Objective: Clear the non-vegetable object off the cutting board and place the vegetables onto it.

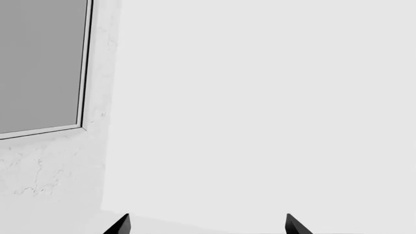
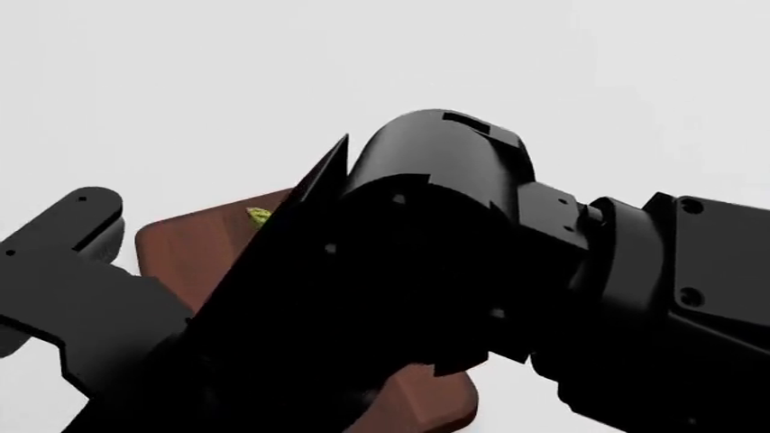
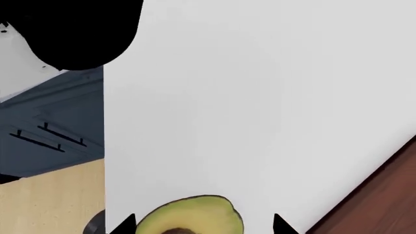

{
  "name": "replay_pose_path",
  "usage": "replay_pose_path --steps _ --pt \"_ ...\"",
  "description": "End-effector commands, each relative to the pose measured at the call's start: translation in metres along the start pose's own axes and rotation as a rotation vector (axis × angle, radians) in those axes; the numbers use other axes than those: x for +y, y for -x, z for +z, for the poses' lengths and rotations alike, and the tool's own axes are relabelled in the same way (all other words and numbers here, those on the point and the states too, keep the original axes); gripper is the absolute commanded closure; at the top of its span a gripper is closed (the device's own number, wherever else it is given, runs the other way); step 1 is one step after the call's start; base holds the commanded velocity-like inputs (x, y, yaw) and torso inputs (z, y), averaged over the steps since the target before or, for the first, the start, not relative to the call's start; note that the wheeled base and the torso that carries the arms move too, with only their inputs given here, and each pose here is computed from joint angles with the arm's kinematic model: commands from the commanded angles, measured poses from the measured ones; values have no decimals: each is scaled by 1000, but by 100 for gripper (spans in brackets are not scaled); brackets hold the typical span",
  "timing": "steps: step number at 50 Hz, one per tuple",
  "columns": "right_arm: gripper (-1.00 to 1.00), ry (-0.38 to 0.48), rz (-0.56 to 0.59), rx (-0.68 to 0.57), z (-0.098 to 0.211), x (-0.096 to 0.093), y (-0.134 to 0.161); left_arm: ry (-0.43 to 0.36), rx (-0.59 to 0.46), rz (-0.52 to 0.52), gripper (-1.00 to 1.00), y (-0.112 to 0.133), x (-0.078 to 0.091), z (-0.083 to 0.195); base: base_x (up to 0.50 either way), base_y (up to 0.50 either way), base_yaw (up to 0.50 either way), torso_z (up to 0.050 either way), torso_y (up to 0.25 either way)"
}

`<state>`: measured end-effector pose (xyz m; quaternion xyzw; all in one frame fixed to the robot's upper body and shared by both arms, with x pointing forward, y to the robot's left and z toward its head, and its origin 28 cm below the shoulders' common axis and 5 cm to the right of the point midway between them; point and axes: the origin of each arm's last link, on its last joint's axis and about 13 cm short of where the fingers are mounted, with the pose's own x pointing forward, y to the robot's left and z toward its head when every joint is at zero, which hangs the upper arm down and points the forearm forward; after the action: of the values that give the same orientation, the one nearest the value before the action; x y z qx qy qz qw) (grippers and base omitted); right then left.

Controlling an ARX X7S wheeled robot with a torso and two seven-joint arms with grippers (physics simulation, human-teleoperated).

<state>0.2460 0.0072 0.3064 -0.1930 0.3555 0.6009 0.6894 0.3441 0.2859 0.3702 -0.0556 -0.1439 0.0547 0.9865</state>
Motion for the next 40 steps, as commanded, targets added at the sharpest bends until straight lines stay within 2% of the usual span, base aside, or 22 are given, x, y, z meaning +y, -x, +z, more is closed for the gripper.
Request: replay_pose_path --steps 1,32,40 --pt "-100 -33 0 -49 -5 -14 1 -6 1 1 -100 0 0 -1 0 0 0 0 0" --pt "-100 -63 105 -118 -4 -29 -11 -8 6 15 -100 -3 3 -5 0 0 0 0 0" --pt "-100 -111 133 -120 -10 -30 -18 -6 6 15 -100 -3 4 -5 0 0 0 0 0"
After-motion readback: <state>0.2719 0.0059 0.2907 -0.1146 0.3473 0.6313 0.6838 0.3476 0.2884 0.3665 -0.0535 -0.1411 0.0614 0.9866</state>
